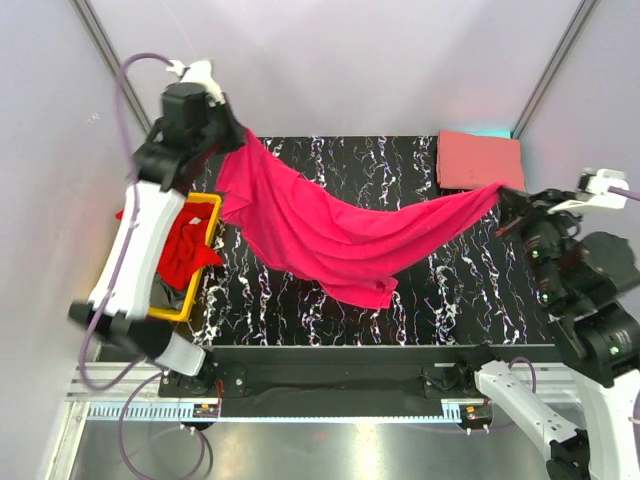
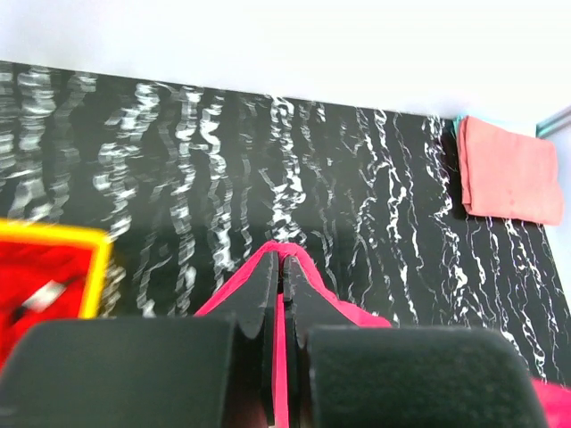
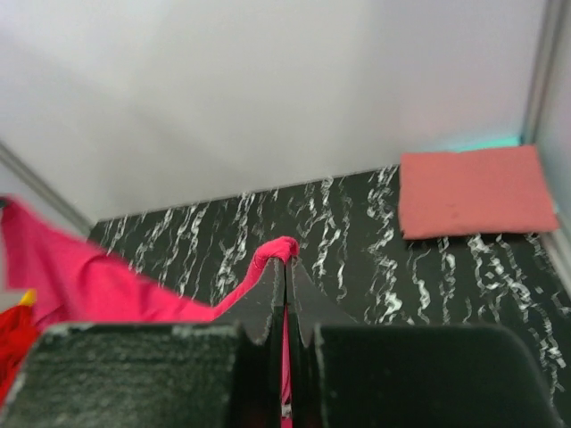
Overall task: Fold and stack the t-shirts
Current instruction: Flatten the tshirt out
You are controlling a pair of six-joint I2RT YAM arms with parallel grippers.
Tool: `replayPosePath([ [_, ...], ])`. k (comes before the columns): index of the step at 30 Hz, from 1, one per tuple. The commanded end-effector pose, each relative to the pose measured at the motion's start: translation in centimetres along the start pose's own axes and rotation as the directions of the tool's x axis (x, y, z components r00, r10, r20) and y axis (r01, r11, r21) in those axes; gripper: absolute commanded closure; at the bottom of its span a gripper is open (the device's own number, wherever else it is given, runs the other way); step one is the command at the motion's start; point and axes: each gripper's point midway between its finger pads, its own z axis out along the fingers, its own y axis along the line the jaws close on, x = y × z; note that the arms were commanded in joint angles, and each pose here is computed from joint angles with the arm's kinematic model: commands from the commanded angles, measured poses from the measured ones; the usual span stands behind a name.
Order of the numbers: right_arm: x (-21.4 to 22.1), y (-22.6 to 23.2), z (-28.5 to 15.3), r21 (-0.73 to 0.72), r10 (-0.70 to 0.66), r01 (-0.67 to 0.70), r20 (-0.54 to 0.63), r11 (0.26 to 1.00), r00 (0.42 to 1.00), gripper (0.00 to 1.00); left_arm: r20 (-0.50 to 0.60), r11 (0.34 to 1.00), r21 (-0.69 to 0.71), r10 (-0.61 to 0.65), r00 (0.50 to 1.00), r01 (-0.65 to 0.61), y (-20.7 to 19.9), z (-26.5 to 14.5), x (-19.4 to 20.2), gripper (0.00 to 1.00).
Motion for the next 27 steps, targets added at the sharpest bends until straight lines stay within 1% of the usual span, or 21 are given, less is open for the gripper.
replayPosePath([
  [1, 2.2, 2.0, 1.3, -0.090, 0.044, -0.049, -0.052, 0.995, 0.998, 1.00, 0.042, 0.989, 0.146, -0.028, 0.999, 0.022, -2.7, 6.1, -1.6, 1.00],
  [2, 2.9, 1.9, 1.6, -0.084, 0.046, -0.052, -0.070, 0.995, 0.997, 1.00, 0.071, 0.986, 0.164, -0.044, 0.997, 0.032, -3.0, 7.1, -2.6, 1.00],
  [3, 3.9, 1.8, 1.9, -0.075, 0.046, -0.053, -0.095, 0.996, 0.994, 1.00, 0.071, 0.984, 0.172, -0.065, 0.995, 0.052, -3.2, 9.1, -3.0, 1.00],
  [5, 4.6, 1.5, 2.2, -0.056, 0.053, -0.059, -0.108, 0.997, 0.993, 1.00, 0.092, 0.975, 0.212, -0.083, 0.992, 0.062, -4.0, 11.3, -3.8, 1.00],
  [6, 5.1, 1.1, 2.5, -0.030, 0.063, -0.067, -0.118, 0.997, 0.991, 1.00, 0.069, 0.973, 0.218, -0.098, 0.993, 0.080, -4.1, 14.0, -3.1, 1.00],
  [8, 5.8, 0.8, 2.8, -0.009, 0.066, -0.068, -0.133, 0.998, 0.989, 1.00, 0.030, 0.961, 0.262, -0.102, 0.994, 0.091, -4.7, 16.8, -2.0, 1.00],
  [9, 6.4, 0.4, 3.1, 0.012, 0.067, -0.066, -0.145, 0.998, 0.987, 1.00, -0.031, 0.962, 0.251, -0.108, 0.994, 0.112, -4.1, 20.0, 0.6, 1.00],
  [10, 6.5, 0.3, 3.1, 0.020, 0.066, -0.063, -0.146, 0.998, 0.987, 1.00, -0.007, 0.954, 0.282, -0.106, 0.994, 0.104, -4.9, 20.3, -0.6, 0.98],
  [12, 7.1, -0.1, 3.4, 0.044, 0.054, -0.047, -0.163, 0.998, 0.985, 1.00, 0.002, 0.947, 0.309, -0.092, 0.996, 0.087, -5.3, 21.4, -0.7, 0.93],
  [14, 7.4, -0.7, 3.5, 0.069, 0.038, -0.026, -0.171, 0.997, 0.985, 1.00, 0.077, 0.954, 0.295, -0.086, 0.993, 0.059, -5.0, 21.4, -2.4, 0.85],
  [16, 7.5, -1.0, 3.7, 0.090, 0.034, -0.018, -0.175, 0.996, 0.984, 1.00, 0.120, 0.951, 0.305, -0.083, 0.989, 0.043, -5.3, 20.7, -3.2, 0.77],
  [17, 7.7, -1.1, 3.8, 0.095, 0.032, -0.015, -0.179, 0.995, 0.983, 1.00, 0.143, 0.939, 0.344, -0.082, 0.986, 0.028, -6.0, 20.4, -3.7, 0.59],
  [18, 7.8, -1.3, 3.9, 0.109, 0.034, -0.015, -0.179, 0.994, 0.983, 1.00, 0.138, 0.935, 0.354, -0.080, 0.987, 0.026, -6.2, 20.2, -3.7, 0.47],
  [19, 7.9, -1.3, 4.0, 0.115, 0.037, -0.017, -0.181, 0.993, 0.983, 1.00, 0.124, 0.933, 0.359, -0.076, 0.989, 0.027, -6.3, 20.0, -3.5, 0.40],
  [20, 8.1, -1.5, 4.0, 0.130, 0.043, -0.018, -0.187, 0.991, 0.981, 1.00, 0.075, 0.932, 0.361, -0.061, 0.995, 0.030, -6.3, 19.6, -2.4, 0.37],
  [22, 8.2, -1.8, 4.2, 0.151, 0.050, -0.021, -0.188, 0.988, 0.981, 1.00, 0.017, 0.936, 0.352, -0.038, 0.999, 0.030, -6.3, 18.0, -0.7, 0.37],
  [23, 8.3, -2.2, 4.3, 0.175, 0.053, -0.020, -0.186, 0.984, 0.981, 1.00, -0.022, 0.938, 0.347, -0.012, 1.000, 0.019, -6.9, 17.1, 0.9, 0.40],
  [24, 8.3, -2.4, 4.3, 0.190, 0.064, -0.028, -0.187, 0.981, 0.980, 1.00, -0.053, 0.945, 0.325, 0.051, 0.997, -0.031, -6.5, 15.4, 3.2, 0.41],
  [25, 8.4, -2.6, 4.4, 0.204, 0.066, -0.027, -0.186, 0.979, 0.980, 1.00, -0.070, 0.956, 0.286, 0.084, 0.994, -0.061, -6.2, 14.5, 4.7, 0.42],
  [26, 8.3, -2.9, 4.3, 0.222, 0.072, -0.031, -0.180, 0.975, 0.981, 1.00, -0.093, 0.977, 0.189, 0.117, 0.989, -0.098, -5.9, 13.7, 7.0, 0.43],
  [27, 8.3, -3.0, 4.3, 0.230, 0.074, -0.031, -0.178, 0.973, 0.981, 1.00, -0.157, 0.984, 0.149, 0.124, 0.980, -0.101, -5.1, 11.9, 10.2, 0.46],
])
